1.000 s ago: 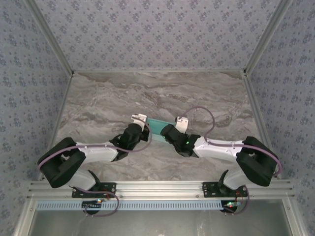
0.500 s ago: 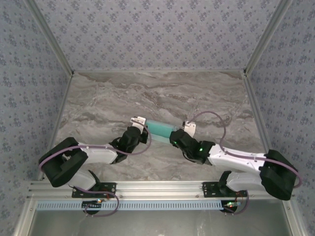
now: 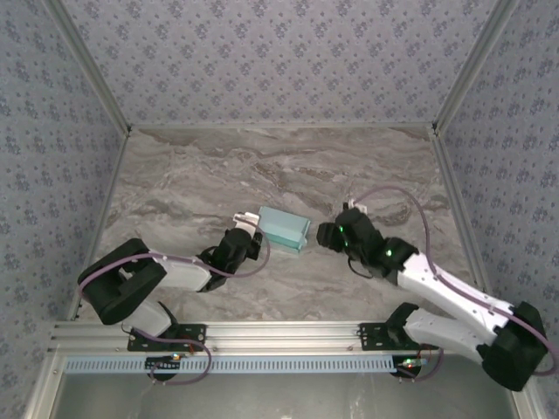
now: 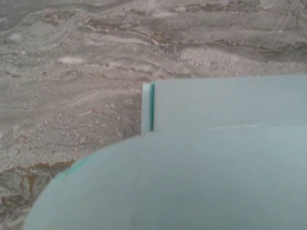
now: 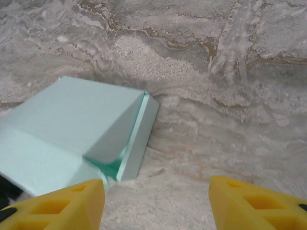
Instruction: Fold the paper box
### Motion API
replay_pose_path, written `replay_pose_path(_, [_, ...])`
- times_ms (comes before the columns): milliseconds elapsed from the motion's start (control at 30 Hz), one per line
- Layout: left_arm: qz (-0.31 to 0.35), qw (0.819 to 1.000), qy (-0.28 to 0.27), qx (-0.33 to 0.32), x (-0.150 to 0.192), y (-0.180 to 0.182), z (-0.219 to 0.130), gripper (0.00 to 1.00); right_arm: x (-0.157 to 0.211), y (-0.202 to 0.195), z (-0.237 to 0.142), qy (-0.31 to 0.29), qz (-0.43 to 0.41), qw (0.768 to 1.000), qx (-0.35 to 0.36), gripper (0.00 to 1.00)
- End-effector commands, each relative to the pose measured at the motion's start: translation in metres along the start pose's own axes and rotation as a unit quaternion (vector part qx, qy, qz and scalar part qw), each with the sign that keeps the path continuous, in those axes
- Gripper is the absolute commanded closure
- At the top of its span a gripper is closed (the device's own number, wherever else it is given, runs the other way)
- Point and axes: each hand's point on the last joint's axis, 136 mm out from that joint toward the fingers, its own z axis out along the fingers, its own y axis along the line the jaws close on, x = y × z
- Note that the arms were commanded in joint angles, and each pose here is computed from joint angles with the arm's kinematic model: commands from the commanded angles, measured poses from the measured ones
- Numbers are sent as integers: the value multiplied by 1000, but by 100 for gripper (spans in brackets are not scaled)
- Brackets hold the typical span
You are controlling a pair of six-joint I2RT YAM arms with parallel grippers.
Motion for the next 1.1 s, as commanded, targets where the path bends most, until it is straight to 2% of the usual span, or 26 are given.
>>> replay_pose_path(0, [5,1000,6,17,4,-4,-2,55,3,29,13,87,-71,993,-48,35])
replay_pose_path(233, [1,999,13,46,10,-7,-15,36,-6,36,68,132,-137,981,23,27])
replay_pose_path(333, [-4,999,12,46,6,-2,-27,35,-4,27,86,137,-182,971,71,26])
replay_pose_path(433, [-25,999,-10,43,-1,8,-45,33,6,8,102,145,-216,957,128,25])
replay_pose_path(600, [-56,994,-61,70,-23,17,-85,32,23,-13,115,153,-226,949,160,25])
replay_pose_path(733, [-76,991,-97,58,-44,33,-108,25,29,-19,119,144,-232,948,162,25])
replay_pose_path(833, [-86,991,-89,43,-55,45,-106,18,30,-15,122,146,-237,949,146,25])
replay_pose_path(1067, [-89,994,5,68,-62,38,-55,17,7,6,104,119,-263,951,107,25])
